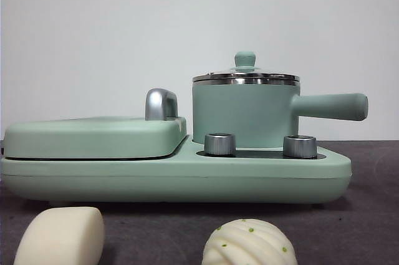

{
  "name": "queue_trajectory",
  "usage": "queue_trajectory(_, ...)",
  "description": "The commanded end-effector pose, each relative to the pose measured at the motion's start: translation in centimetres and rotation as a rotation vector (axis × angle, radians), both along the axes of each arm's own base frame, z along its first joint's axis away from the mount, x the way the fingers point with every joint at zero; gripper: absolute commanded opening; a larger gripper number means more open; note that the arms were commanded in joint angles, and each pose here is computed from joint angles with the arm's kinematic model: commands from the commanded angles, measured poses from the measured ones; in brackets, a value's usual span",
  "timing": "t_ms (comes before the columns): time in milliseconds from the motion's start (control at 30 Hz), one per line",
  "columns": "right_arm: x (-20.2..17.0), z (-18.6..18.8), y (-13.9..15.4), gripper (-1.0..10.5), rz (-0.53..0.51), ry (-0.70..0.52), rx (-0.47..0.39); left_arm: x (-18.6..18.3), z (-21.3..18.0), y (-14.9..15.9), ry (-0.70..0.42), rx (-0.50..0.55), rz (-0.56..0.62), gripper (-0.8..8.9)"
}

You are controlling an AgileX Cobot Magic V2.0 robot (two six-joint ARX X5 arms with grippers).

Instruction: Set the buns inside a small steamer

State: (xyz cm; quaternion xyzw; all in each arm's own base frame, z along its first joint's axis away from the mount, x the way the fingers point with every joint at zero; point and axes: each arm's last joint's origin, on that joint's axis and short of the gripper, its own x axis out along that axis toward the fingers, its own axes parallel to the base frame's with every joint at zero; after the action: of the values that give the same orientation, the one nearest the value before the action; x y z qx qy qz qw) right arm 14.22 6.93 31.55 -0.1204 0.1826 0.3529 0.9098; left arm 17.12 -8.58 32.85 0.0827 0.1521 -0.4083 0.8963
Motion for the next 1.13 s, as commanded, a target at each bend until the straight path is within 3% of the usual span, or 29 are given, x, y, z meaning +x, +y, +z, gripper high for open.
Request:
queue_trajectory(33,0.0,0.6,0.1,3.3,-0.028,0.029,0.065,1.6,0.1,-1.6,-0.004,-0.05,-0.026,3.07)
queue_trajectory(200,0.0,0.6,0.1,3.3,-0.035,0.038,0.075,4.8,-1.5,-4.7,0.01,-0.129,-0.055,3.08)
queue_trajectory(400,0.0,0.6,0.1,3.3,-0.041,0.037,0.074,8.1,-3.7,-8.3,-0.079,-0.177,-0.052,3.07)
queue_trajectory(867,0.1,0.9,0.1,3.3,-0.043,0.015,0.09,14.3,-5.2,-16.1,-0.048,-0.15,-0.121,3.08)
queue_trajectory(1133,0.1,0.9,0.1,3.3,-0.042,0.007,0.094,15.0,-6.6,-17.5,-0.058,-0.095,-0.152,3.08)
